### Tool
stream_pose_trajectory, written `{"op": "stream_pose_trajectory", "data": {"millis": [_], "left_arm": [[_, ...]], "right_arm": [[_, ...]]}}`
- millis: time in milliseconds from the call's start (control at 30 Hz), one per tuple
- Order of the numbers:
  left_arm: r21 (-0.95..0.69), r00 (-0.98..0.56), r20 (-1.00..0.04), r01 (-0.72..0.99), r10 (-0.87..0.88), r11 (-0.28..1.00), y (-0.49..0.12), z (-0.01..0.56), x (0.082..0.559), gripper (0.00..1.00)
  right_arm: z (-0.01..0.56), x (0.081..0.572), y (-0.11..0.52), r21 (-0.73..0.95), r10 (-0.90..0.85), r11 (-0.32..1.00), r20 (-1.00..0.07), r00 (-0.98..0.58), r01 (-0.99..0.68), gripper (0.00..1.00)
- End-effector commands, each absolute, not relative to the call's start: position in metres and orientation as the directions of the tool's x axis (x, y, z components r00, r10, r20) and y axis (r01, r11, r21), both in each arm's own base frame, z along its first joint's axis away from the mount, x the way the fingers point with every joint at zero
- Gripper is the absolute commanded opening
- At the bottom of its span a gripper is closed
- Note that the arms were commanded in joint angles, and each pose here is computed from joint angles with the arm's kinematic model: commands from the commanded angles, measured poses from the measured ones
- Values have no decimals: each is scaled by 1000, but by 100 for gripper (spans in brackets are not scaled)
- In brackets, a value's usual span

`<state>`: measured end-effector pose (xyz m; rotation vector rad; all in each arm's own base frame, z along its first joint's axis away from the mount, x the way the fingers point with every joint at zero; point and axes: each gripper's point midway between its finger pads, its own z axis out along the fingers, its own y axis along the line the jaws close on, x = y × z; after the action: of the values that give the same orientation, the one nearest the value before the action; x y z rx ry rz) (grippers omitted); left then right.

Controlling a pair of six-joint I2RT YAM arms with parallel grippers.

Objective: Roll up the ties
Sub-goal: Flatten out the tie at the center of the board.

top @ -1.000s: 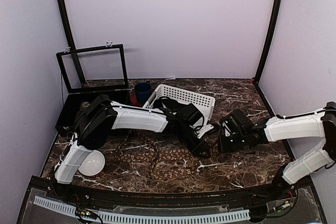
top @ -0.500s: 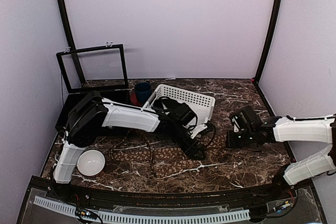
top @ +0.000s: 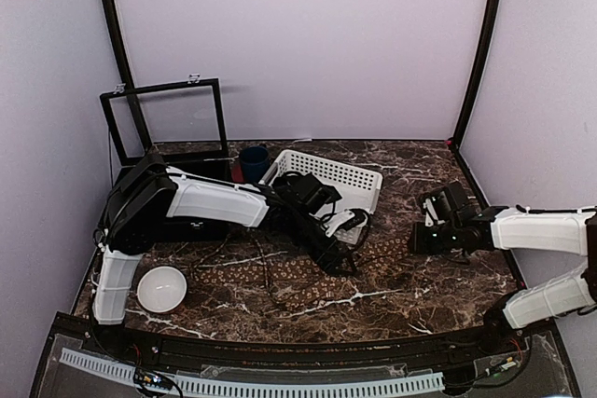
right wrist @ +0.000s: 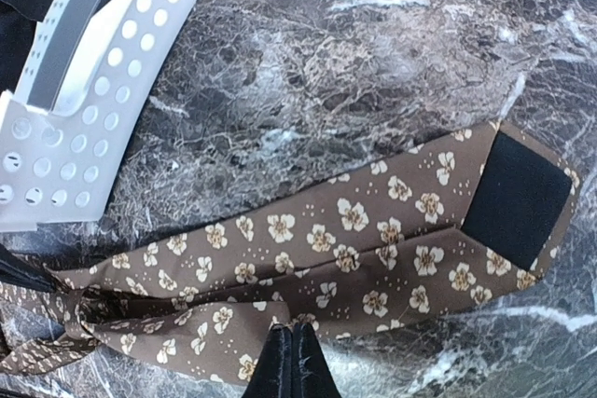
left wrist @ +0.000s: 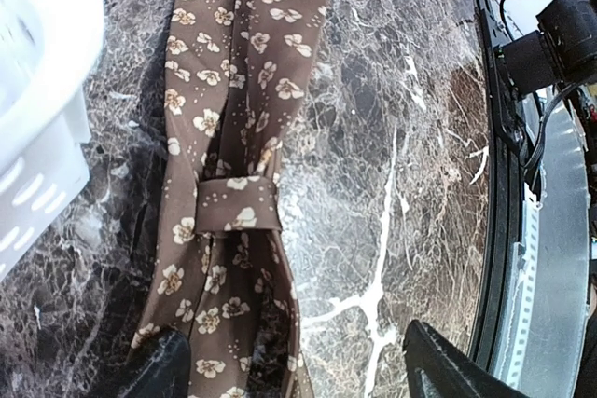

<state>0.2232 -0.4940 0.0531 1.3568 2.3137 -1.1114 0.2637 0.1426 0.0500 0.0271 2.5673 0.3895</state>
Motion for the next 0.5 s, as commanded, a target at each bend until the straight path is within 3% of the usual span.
{"op": "stream_pose_trajectory", "data": {"millis": [0, 167, 300, 467], "left_arm": [[-477, -488, -592, 854, 641, 210, -493, 82, 217, 79], [-413, -430, -671, 893, 604, 177, -488, 100, 217, 71], [-323, -387, -713, 921, 585, 217, -481, 104, 228, 53], [-224, -311, -727, 950, 612, 216, -482, 95, 227, 43]], "right_arm": [[52, 276, 150, 327, 100, 940, -531, -841, -95, 0], [60, 284, 148, 355, 125, 930, -549, -827, -95, 0], [62, 283, 144, 365, 127, 926, -551, -825, -101, 0], [50, 282, 147, 383, 118, 918, -518, -847, -106, 0]]}}
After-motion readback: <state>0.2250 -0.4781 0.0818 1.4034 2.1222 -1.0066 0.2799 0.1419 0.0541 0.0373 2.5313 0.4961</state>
